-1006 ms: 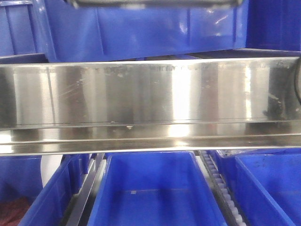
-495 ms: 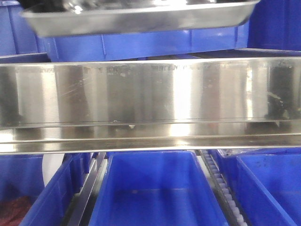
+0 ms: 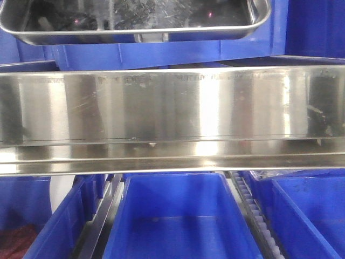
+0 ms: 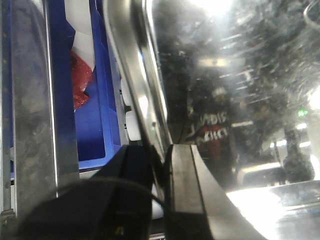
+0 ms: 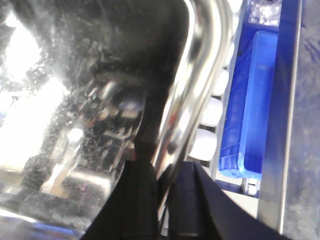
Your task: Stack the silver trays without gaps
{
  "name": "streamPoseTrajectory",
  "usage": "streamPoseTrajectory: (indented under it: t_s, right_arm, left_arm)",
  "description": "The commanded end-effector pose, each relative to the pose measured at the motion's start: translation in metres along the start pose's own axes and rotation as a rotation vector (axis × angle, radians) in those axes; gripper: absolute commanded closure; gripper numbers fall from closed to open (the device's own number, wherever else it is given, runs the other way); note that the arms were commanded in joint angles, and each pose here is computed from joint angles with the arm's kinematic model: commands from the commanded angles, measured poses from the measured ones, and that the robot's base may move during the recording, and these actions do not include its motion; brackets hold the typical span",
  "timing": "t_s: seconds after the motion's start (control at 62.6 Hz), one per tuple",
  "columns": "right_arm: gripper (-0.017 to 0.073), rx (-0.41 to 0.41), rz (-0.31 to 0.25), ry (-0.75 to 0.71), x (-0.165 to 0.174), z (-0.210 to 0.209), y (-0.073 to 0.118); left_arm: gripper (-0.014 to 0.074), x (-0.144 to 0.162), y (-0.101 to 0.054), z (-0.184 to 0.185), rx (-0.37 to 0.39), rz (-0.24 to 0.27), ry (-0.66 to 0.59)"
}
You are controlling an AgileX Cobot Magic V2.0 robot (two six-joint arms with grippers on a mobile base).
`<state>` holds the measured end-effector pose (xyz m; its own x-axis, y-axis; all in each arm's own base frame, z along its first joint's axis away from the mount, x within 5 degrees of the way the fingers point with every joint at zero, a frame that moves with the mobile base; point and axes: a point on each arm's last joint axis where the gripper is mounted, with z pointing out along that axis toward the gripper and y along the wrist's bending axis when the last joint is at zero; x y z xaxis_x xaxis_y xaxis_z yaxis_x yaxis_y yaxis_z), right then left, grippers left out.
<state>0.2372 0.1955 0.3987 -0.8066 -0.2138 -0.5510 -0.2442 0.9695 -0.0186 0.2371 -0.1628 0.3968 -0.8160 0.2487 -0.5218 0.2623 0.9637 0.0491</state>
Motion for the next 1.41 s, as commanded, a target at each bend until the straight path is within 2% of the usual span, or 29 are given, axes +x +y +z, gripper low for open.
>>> streamPoseTrajectory:
  t_s: [0.0, 0.543, 0.751, 0.974, 1.39]
  right_arm:
    - [0.0533, -0.005, -0.017, 0.003, 0.005, -0.026, -0.006]
    - [0.0533, -0.018, -0.009, -0.012, 0.007, -0.034, -0.009]
    - [0.0533, -0.032, 0.018, -0.044, 0.006, -0.041, -0.011]
    - [0.0533, -0.017, 0.04, -0.087, 0.004, -0.048, -0.019]
    - [0.0533, -0.002, 0.047, -0.119, 0.002, -0.049, -0.021]
  left_arm:
    - [0.0634, 0.006, -0.003, -0.022, 0.043, 0.029, -0.004]
    - [0.0634, 0.004, -0.004, -0.022, 0.051, 0.026, -0.027]
    - [0.0634, -0.007, -0.008, -0.023, 0.106, -0.058, -0.137]
    - [0.0634, -0.014, -0.01, -0.024, 0.137, -0.113, -0.208]
    - [0.0635, -0.017, -0.011, -0.025, 0.154, -0.125, -0.242]
